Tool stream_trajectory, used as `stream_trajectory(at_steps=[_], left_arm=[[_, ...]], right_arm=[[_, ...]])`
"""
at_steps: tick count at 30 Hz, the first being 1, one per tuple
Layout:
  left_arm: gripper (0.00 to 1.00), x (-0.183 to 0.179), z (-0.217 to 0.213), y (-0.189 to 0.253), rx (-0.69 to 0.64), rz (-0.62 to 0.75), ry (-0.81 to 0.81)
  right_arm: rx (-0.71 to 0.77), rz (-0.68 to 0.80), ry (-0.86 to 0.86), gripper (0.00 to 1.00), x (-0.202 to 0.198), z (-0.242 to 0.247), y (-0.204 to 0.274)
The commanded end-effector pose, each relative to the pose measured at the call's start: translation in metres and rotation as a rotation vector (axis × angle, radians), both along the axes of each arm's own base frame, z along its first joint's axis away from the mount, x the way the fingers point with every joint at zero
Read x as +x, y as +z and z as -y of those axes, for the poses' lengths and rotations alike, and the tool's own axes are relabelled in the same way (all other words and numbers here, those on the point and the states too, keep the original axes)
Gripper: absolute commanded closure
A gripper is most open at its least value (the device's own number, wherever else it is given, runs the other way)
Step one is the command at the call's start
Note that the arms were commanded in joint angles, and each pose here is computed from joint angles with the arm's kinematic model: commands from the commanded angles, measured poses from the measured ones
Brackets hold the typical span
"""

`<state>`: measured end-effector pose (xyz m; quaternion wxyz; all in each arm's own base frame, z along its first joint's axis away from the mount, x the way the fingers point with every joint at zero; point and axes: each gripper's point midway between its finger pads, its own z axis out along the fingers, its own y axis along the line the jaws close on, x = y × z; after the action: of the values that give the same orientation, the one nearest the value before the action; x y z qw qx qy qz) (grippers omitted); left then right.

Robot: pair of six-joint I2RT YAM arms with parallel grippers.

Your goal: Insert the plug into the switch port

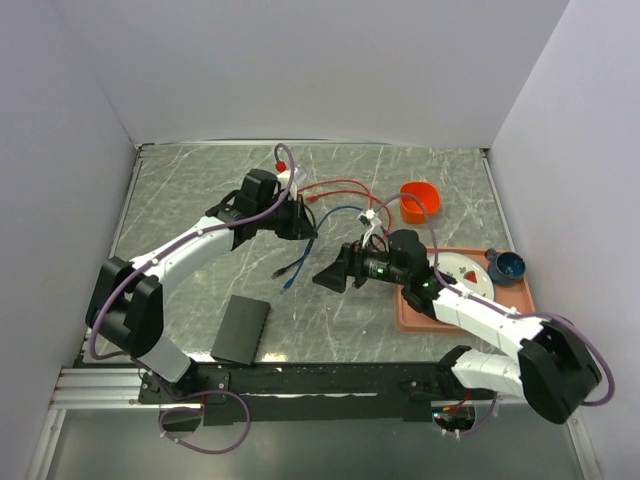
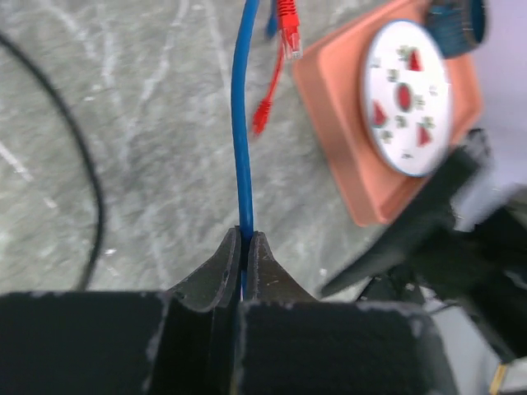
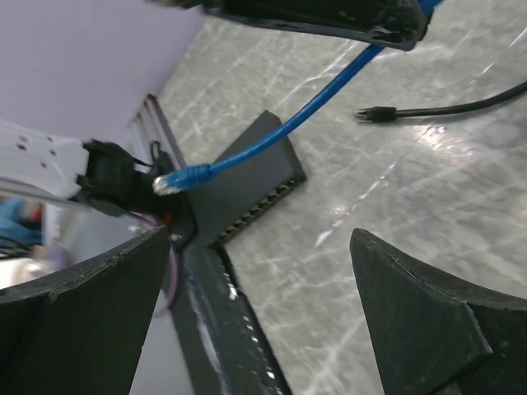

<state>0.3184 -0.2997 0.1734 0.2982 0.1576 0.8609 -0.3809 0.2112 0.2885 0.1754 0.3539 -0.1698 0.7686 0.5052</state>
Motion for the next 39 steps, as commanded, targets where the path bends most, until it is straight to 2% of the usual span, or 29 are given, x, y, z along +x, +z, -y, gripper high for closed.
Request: stream_trajectory(at_steps=[1, 4, 7, 8, 12, 13, 14, 16, 17, 18, 19, 21, 23, 24, 25, 26, 27, 28, 33, 39], left_arm=[[0.99, -0.013, 0.018, 0.047, -0.161, 0.059, -0.080], [0.99, -0.017, 0.022, 0.051, -0.175, 0.058, -0.088], [0.99, -0.021, 0.024, 0.053, -0.186, 0.054, -0.097], [0.99, -0.022, 0.025, 0.052, -0.187, 0.048, -0.096], [0.99, -0.025, 0.026, 0.052, -0.190, 0.049, -0.101], [0.99, -0.025, 0.024, 0.055, -0.191, 0.057, -0.095], [0.99, -0.026, 0.024, 0.054, -0.192, 0.055, -0.097], [0.99, -0.026, 0.023, 0.057, -0.189, 0.069, -0.096], [0.98, -0.027, 0.022, 0.057, -0.182, 0.069, -0.096], [0.97, -0.026, 0.021, 0.058, -0.175, 0.071, -0.093], [0.94, -0.026, 0.020, 0.058, -0.168, 0.074, -0.090], [0.67, -0.022, 0.014, 0.057, -0.132, 0.088, -0.064], [0.22, -0.016, 0.003, 0.063, -0.100, 0.137, 0.003], [0.15, -0.014, -0.002, 0.067, -0.096, 0.163, 0.033], [0.05, -0.016, -0.011, 0.085, -0.112, 0.216, 0.069], [0.01, -0.018, -0.018, 0.083, -0.103, 0.231, 0.096], [0.01, -0.016, -0.025, 0.088, -0.100, 0.264, 0.137], [0.01, -0.022, -0.032, 0.107, -0.134, 0.317, 0.154], [0.01, -0.047, -0.044, 0.110, -0.181, 0.370, 0.141], [0.07, -0.073, -0.046, 0.118, -0.262, 0.440, 0.088]], right_arm=[[0.205, -0.039, 0.000, 0.03, 0.005, -0.019, 0.034], [0.233, -0.085, -0.033, 0.05, 0.017, -0.025, 0.035], [0.272, -0.123, -0.028, 0.12, 0.025, -0.034, 0.036], [0.310, -0.099, -0.016, 0.17, 0.027, -0.037, 0.046], [0.350, -0.175, 0.002, 0.36, 0.036, -0.050, 0.039], [0.362, -0.179, 0.009, 0.43, 0.037, -0.051, 0.039], [0.375, -0.177, 0.018, 0.59, 0.036, -0.052, 0.039], [0.411, -0.169, 0.042, 0.77, 0.035, -0.055, 0.043], [0.416, -0.167, 0.054, 0.94, 0.035, -0.056, 0.044], [0.416, -0.167, 0.060, 1.00, 0.034, -0.057, 0.043], [0.415, -0.163, 0.054, 1.00, 0.035, -0.056, 0.044], [0.391, -0.157, 0.036, 1.00, 0.034, -0.053, 0.042], [0.370, -0.146, -0.011, 1.00, 0.037, -0.047, 0.040], [0.367, -0.100, -0.028, 1.00, 0.036, -0.042, 0.049], [0.334, -0.122, -0.053, 1.00, 0.037, -0.039, 0.043], [0.324, -0.117, -0.117, 1.00, 0.043, -0.033, 0.040], [0.333, -0.083, -0.149, 1.00, 0.043, -0.025, 0.052], [0.294, -0.117, -0.193, 1.00, 0.044, -0.019, 0.043], [0.298, -0.108, -0.414, 1.00, 0.054, 0.016, 0.055], [0.321, -0.163, -0.495, 1.00, 0.053, 0.034, 0.065]])
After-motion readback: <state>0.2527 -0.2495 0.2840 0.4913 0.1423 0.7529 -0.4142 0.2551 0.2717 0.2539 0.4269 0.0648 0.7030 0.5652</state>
